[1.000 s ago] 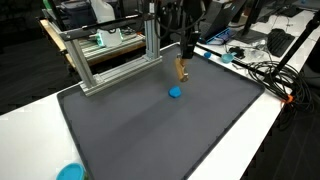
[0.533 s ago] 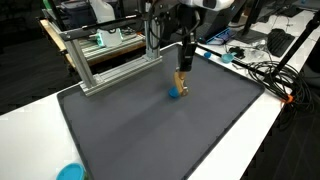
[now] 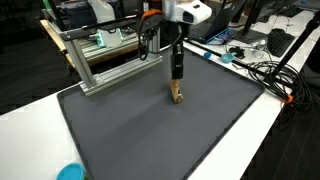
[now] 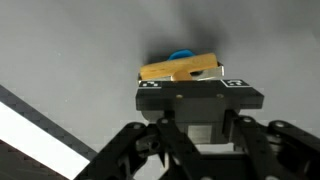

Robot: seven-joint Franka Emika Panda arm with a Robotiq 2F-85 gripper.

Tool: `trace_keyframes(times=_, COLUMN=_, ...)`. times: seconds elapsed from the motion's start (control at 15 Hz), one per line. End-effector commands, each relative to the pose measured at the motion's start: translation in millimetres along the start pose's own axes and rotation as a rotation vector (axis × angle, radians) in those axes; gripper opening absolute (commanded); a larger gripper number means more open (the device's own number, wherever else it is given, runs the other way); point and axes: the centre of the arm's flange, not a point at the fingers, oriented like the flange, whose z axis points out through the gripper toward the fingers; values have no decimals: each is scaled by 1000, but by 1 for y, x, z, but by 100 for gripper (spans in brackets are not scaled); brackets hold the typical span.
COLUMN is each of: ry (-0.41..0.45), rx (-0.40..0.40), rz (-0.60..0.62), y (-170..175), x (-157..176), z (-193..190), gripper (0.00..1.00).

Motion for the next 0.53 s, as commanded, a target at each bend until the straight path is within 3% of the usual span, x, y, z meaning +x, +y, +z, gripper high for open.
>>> trace_keyframes(times=0.0, ry=31, rx=-32, rz=17, y=-24, x=-27, z=6, gripper=22)
trace_keyframes(times=0.13, ry=11, rx=-26, rz=27, y=-27, x=-31, z=11, gripper=22)
trace_keyframes(times=0.2, ry=18, rx=-33, rz=11, y=-13, x=-13, z=2, gripper=47)
trace_keyframes(times=0.4, ry=18, rx=-38, rz=16, y=-15, x=-18, z=3, gripper=47)
trace_keyframes(times=0.47, ry=17, rx=-25, rz=11, y=-13, x=-18, z=6, gripper=22)
